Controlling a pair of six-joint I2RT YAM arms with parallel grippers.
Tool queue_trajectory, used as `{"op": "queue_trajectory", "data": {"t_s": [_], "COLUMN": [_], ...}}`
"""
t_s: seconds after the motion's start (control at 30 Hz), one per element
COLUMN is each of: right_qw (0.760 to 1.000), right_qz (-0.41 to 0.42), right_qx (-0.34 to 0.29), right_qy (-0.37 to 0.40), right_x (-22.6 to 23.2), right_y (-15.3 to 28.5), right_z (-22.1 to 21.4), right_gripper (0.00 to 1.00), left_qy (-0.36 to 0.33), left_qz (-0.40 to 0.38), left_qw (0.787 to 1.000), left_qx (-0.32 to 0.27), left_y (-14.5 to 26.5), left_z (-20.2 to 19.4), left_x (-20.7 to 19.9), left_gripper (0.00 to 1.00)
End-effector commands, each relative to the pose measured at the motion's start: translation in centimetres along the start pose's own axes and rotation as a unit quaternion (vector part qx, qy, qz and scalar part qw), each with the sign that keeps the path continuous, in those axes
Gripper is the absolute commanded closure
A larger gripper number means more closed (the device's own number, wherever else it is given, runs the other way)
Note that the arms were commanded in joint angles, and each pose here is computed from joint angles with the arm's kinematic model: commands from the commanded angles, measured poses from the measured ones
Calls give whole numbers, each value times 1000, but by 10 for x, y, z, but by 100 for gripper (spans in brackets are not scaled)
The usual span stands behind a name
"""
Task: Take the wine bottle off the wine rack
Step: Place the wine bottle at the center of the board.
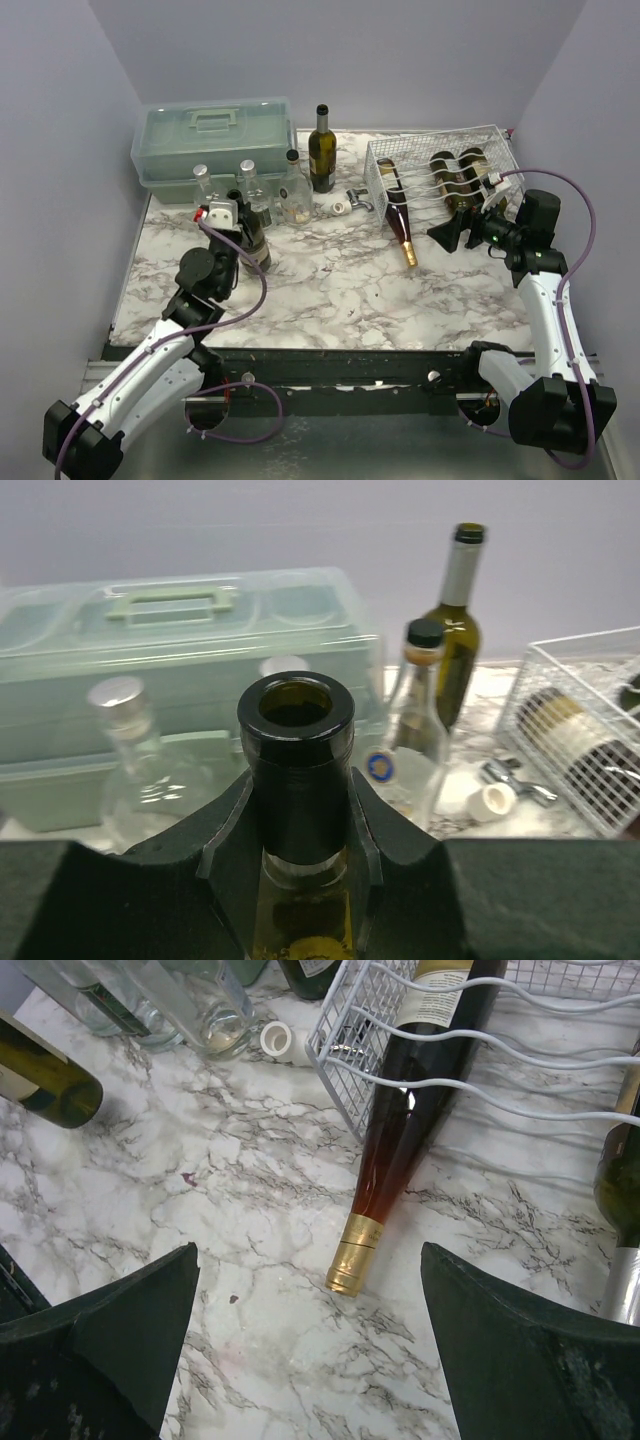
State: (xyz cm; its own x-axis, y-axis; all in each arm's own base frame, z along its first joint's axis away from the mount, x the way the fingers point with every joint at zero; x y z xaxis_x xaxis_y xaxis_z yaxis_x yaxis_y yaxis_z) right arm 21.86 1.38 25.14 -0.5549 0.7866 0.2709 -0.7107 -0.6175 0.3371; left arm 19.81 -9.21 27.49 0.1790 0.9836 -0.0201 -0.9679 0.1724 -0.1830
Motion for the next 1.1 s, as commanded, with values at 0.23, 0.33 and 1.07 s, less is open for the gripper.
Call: {"op": "queue_trajectory", "data": {"t_s": [0.23,0.33,1.07], "right_qw": [1000,1000,1000], "right_qz": [-1,-1,3], "right_qx": [-3,-3,-4], "right_qy": [11,10,14], "right_x": [0,0,2], "right_y": [2,2,3], "right_z": [0,1,2], "right_gripper": [5,5,5], "left_qy": [25,27,23], "left_qz": [142,158,304], "left_qw": [987,985,952], "left_qx": [-64,-64,-39], "left_y": [1,0,-24], "left_z": [25,24,8], "left_x": [43,49,108], "left_gripper": [100,100,100]}}
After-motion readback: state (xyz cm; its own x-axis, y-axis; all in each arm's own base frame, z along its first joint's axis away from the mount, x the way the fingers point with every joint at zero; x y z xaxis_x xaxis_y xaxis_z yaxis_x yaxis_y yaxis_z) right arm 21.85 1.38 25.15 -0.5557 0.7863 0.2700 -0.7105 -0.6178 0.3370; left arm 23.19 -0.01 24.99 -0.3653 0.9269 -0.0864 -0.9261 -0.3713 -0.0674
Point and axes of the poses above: each gripper's point midway between its finger pads, its own y axis back along the fingers, its own x axis along the line the jaws close on, z = x × y, the point moved 10 cm from there along y, back along the fingers
